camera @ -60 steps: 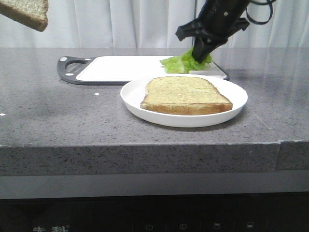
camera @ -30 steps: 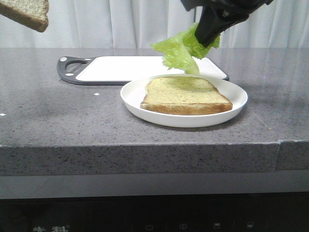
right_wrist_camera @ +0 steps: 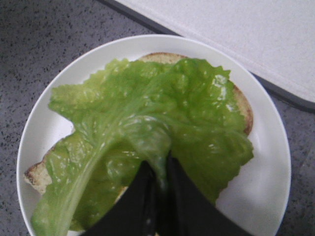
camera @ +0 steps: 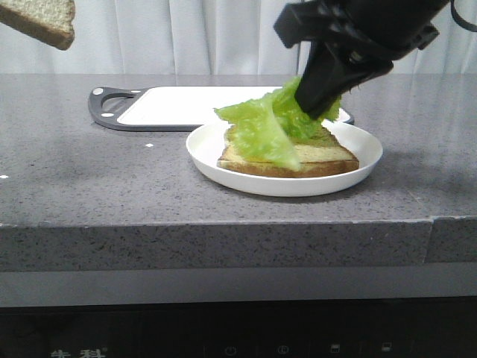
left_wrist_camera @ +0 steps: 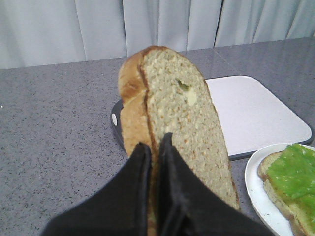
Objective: Left arm grabs bread, right arm adds lettuce
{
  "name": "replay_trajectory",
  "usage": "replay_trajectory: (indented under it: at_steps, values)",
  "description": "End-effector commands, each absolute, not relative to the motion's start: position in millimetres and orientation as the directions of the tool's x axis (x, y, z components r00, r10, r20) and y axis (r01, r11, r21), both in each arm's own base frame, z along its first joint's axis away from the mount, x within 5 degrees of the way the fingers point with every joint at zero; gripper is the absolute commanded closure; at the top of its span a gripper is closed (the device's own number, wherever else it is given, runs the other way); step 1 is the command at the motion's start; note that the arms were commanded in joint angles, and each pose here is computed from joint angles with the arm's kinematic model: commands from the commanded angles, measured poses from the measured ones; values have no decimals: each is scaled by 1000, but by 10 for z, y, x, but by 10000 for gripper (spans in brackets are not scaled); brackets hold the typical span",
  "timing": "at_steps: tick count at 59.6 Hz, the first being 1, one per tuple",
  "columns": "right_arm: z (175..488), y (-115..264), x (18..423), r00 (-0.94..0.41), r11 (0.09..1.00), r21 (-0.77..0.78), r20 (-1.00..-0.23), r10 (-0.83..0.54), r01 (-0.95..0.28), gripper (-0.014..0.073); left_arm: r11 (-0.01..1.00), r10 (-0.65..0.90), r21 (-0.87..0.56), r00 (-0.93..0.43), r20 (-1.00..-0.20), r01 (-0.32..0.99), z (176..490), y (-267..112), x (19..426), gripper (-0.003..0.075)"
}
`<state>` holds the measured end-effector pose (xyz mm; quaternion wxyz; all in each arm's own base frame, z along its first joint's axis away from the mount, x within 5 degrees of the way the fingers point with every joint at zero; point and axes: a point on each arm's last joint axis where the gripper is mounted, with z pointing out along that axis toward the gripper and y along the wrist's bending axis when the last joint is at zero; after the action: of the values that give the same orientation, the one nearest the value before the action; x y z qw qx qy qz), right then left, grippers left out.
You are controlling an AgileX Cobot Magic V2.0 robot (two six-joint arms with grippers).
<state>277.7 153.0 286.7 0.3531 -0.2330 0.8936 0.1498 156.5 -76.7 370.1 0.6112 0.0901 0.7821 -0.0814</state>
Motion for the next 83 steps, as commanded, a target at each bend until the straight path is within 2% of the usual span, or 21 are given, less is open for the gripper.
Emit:
replay_trajectory:
  at_steps: [1, 23, 30, 39, 44, 48, 57, 62, 74, 83]
  values:
    - [3089, 1516, 2764, -578, 848, 101, -772, -263, -520, 597, 963, 23, -26, -177, -984, 268, 3836, -773, 1543, 741]
    - [3165, 1504, 2757, -548, 851, 95, -800, -244, -517, 252, 963, 23, -26, -177, -984, 268, 3836, -773, 1543, 741]
    - [3352, 1466, 2690, -495, 851, 88, -842, -215, -518, 204, 963, 23, -26, -177, -984, 268, 3836, -773, 1543, 741]
    - [3629, 1372, 2532, -415, 851, 77, -893, -172, -520, 201, 963, 12, -39, -187, -982, 267, 3830, -774, 1541, 741]
    - [3790, 1302, 2386, -375, 847, 67, -913, -161, -527, 220, 960, -18, -75, -211, -977, 268, 3817, -782, 1536, 741]
    - [3895, 1239, 2263, -343, 844, 50, -925, -162, -533, 286, 957, -45, -111, -240, -970, 269, 3797, -803, 1546, 741]
    - [4048, 1038, 1885, -247, 846, 10, -958, -144, -533, 559, 942, -106, -197, -319, -942, 270, 3766, -931, 1652, 741]
    - [4078, 911, 1646, -190, 849, -8, -974, -127, -529, 662, 909, -149, -267, -351, -924, 318, 3775, -1087, 1745, 741]
    - [3978, 610, 1201, -109, 871, -83, -982, -154, -484, 655, 781, -287, -461, -413, -864, 422, 3850, -1467, 1971, 740]
    - [3974, 440, 980, -109, 900, -73, -985, -132, -430, 655, 753, -276, -493, -470, -838, 436, 3881, -1684, 2163, 740]
